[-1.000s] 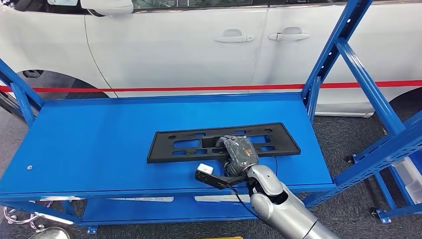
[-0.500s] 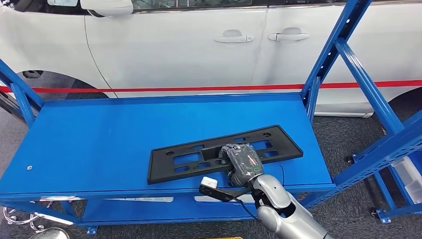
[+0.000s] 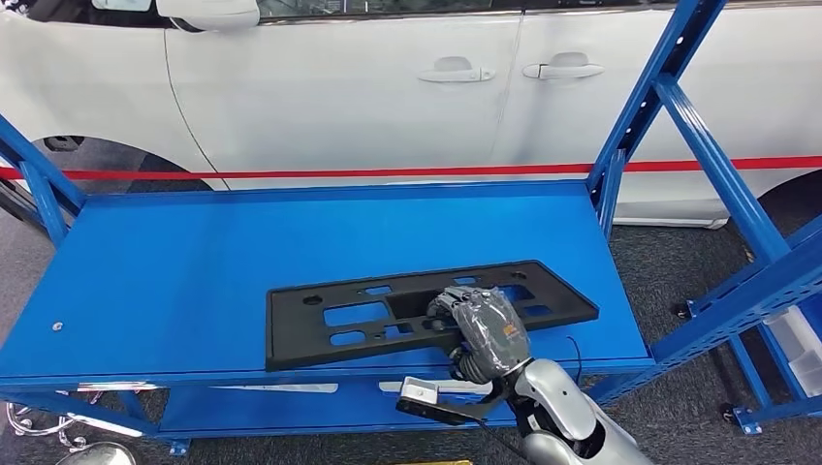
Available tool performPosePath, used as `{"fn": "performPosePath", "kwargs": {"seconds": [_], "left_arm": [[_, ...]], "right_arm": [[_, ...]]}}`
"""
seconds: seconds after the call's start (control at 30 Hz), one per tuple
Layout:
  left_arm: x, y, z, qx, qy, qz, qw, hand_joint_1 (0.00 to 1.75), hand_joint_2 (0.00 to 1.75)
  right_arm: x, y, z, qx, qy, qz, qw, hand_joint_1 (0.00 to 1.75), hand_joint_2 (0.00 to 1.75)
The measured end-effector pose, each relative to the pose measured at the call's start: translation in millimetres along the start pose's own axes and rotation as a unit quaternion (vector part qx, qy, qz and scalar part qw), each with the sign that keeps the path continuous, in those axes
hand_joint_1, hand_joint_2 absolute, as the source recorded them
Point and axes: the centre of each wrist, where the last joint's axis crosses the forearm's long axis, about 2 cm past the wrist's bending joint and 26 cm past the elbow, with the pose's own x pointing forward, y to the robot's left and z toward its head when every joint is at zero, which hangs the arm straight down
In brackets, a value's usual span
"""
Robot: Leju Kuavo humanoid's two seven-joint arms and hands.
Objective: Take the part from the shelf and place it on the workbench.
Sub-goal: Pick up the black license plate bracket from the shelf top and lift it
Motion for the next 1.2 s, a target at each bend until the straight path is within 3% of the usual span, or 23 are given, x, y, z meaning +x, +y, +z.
{"fn": "performPosePath", "kwargs": {"seconds": [0.3,0.53,1.2], "left_arm": [[-18,27,7,0.015,0.033,0.023,0.999,0.0,1.75],[-26,42,12,0.012,0.044,0.042,0.998,0.0,1.75],[-35,12,11,-0.038,0.04,0.104,0.993,0.0,1.75]], "right_arm": [[18,-43,17,-0.103,-0.077,0.011,0.992,1.75,1.75],[26,-60,17,-0.127,-0.113,0.021,0.985,1.75,1.75],[49,-58,13,-0.113,-0.193,-0.03,0.974,1.75,1.75]]}}
